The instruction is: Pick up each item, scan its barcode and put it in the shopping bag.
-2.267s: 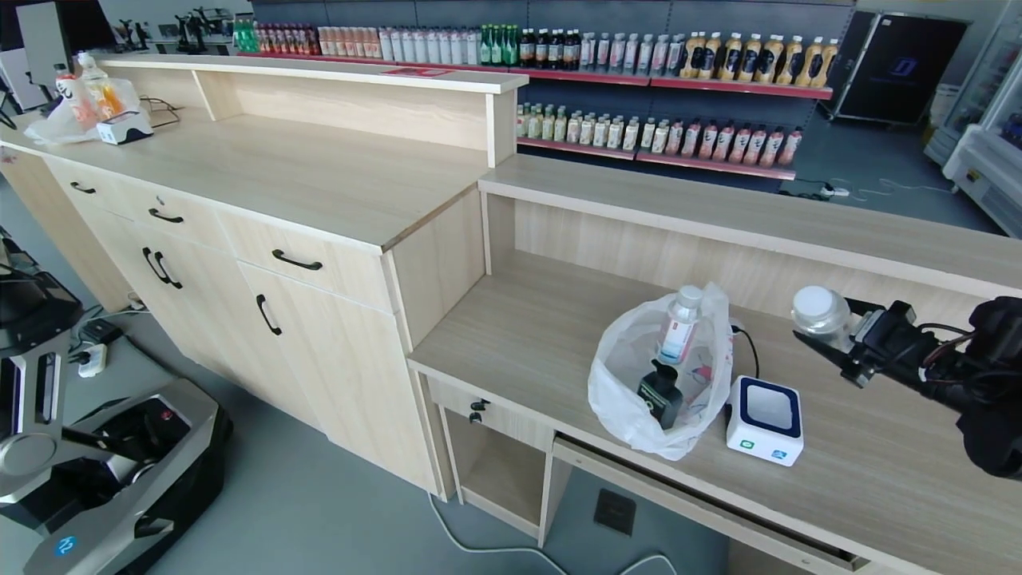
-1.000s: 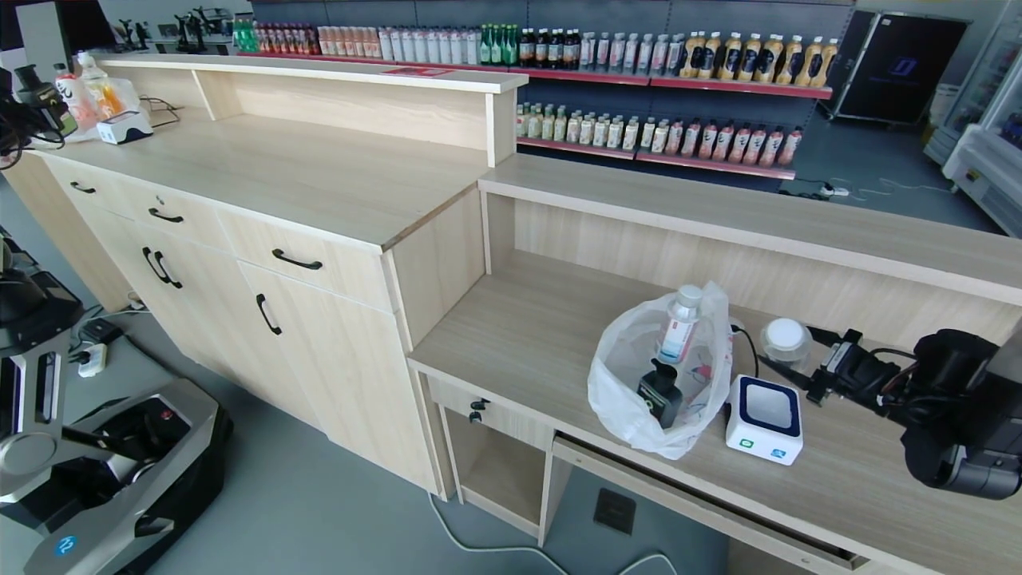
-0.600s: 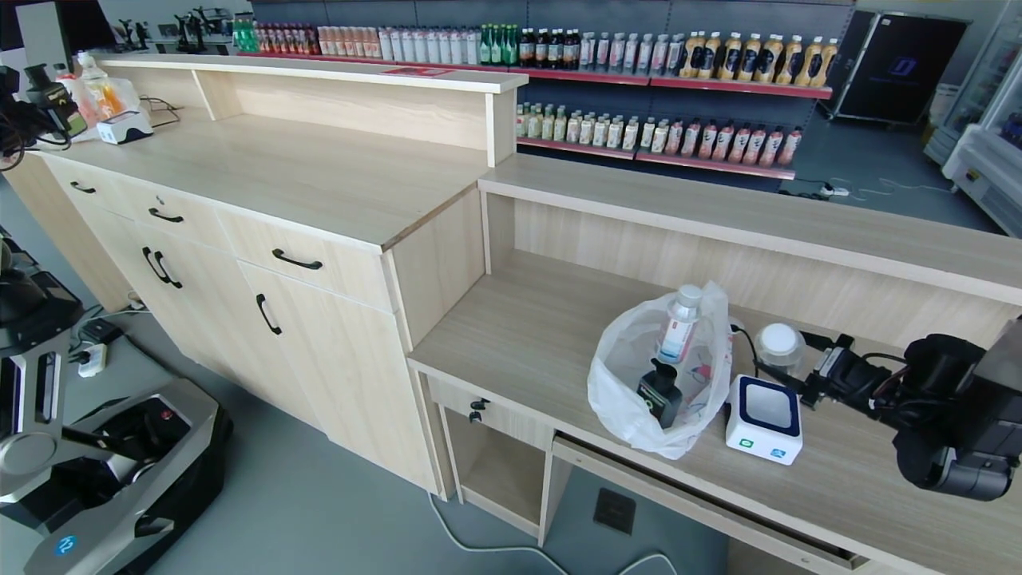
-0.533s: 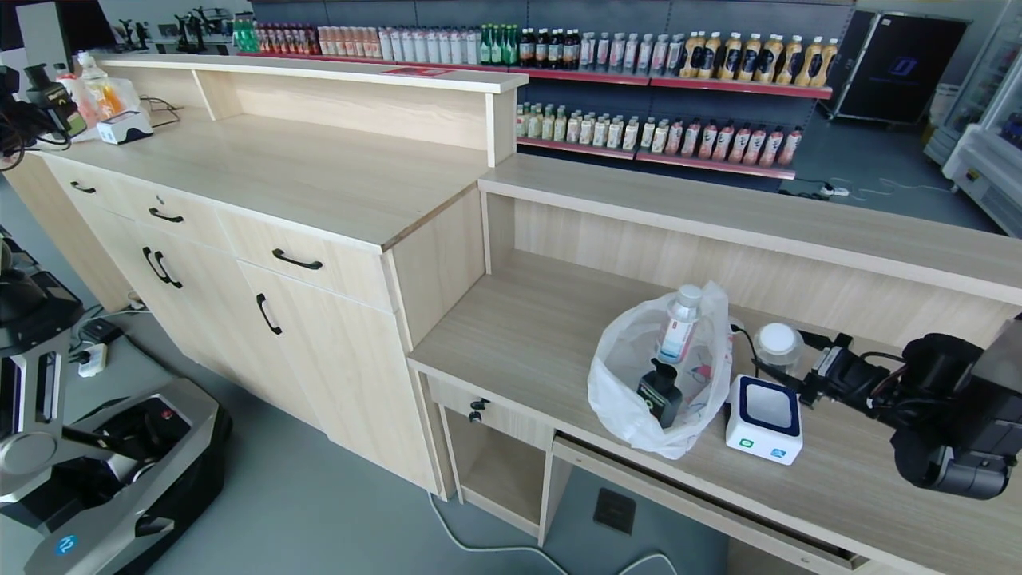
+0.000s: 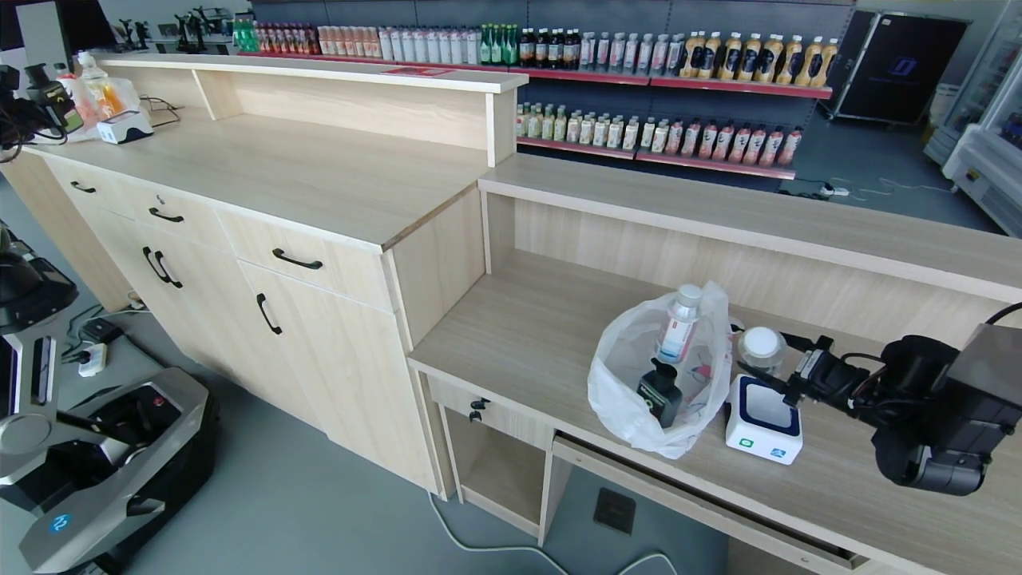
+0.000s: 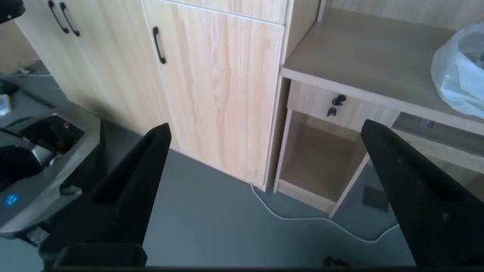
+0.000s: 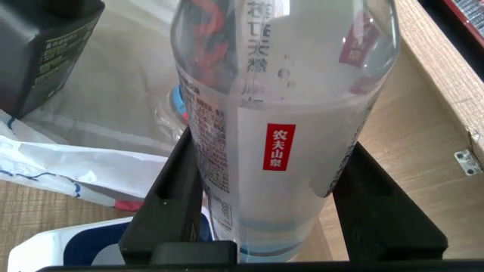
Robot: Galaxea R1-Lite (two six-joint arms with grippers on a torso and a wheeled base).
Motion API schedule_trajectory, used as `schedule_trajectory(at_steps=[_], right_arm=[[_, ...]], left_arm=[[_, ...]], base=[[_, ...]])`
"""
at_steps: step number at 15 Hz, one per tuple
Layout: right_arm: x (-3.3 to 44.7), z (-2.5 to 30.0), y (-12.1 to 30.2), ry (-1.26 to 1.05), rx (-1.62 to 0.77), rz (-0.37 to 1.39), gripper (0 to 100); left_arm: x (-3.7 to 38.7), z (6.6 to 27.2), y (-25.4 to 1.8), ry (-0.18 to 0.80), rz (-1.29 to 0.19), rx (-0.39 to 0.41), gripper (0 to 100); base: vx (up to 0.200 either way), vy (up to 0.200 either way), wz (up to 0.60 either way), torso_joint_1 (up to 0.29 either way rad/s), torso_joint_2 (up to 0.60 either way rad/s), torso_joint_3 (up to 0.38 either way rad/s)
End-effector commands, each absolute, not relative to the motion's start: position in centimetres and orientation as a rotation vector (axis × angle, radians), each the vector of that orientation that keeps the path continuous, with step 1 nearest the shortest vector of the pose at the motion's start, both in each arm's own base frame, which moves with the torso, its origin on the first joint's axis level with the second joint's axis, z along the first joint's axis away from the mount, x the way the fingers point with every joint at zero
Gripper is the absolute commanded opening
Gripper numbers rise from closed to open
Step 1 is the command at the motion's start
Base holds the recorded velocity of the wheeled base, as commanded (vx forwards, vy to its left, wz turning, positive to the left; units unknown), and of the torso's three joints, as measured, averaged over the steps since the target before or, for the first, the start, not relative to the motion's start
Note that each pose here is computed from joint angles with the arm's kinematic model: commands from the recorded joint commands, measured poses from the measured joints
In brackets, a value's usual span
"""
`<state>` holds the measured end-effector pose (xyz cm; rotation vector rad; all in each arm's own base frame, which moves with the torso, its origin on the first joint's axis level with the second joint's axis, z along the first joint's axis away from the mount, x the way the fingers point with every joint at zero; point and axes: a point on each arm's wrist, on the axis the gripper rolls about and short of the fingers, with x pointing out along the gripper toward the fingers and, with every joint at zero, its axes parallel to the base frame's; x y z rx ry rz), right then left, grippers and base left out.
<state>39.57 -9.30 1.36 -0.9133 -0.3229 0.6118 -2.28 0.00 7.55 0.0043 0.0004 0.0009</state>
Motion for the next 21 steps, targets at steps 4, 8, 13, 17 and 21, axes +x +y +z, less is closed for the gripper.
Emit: schedule_trajectory(at_steps=[4, 8, 13, 17, 21], right_arm=[[40.01, 0.85, -8.73, -0.328, -0.909, 0.627, 0], [40.64, 0.58, -8.5, -0.341, -0.914, 0.63, 0], [40.7, 0.67, -8.32, -0.345, -0.915, 0.632, 0], [40.46, 0.9, -8.46, -0.342, -0.918, 0.626, 0], [40.43, 1.0, -8.45, -0.343, -0.919, 0.626, 0]], left_arm=[[-2.28, 7.55, 0.0, 0.0, 0.002, 0.005, 100], [-2.28, 7.55, 0.0, 0.0, 0.002, 0.005, 100], [-2.28, 7.55, 0.0, 0.0, 0.002, 0.005, 100], [-2.28, 7.55, 0.0, 0.0, 0.002, 0.005, 100], [-2.28, 7.55, 0.0, 0.0, 0.002, 0.005, 100]], base=[[0.0, 0.0, 0.0, 0.0, 0.0, 0.0], [0.0, 0.0, 0.0, 0.0, 0.0, 0.0], [0.0, 0.0, 0.0, 0.0, 0.0, 0.0], [0.0, 0.0, 0.0, 0.0, 0.0, 0.0], [0.0, 0.0, 0.0, 0.0, 0.0, 0.0]])
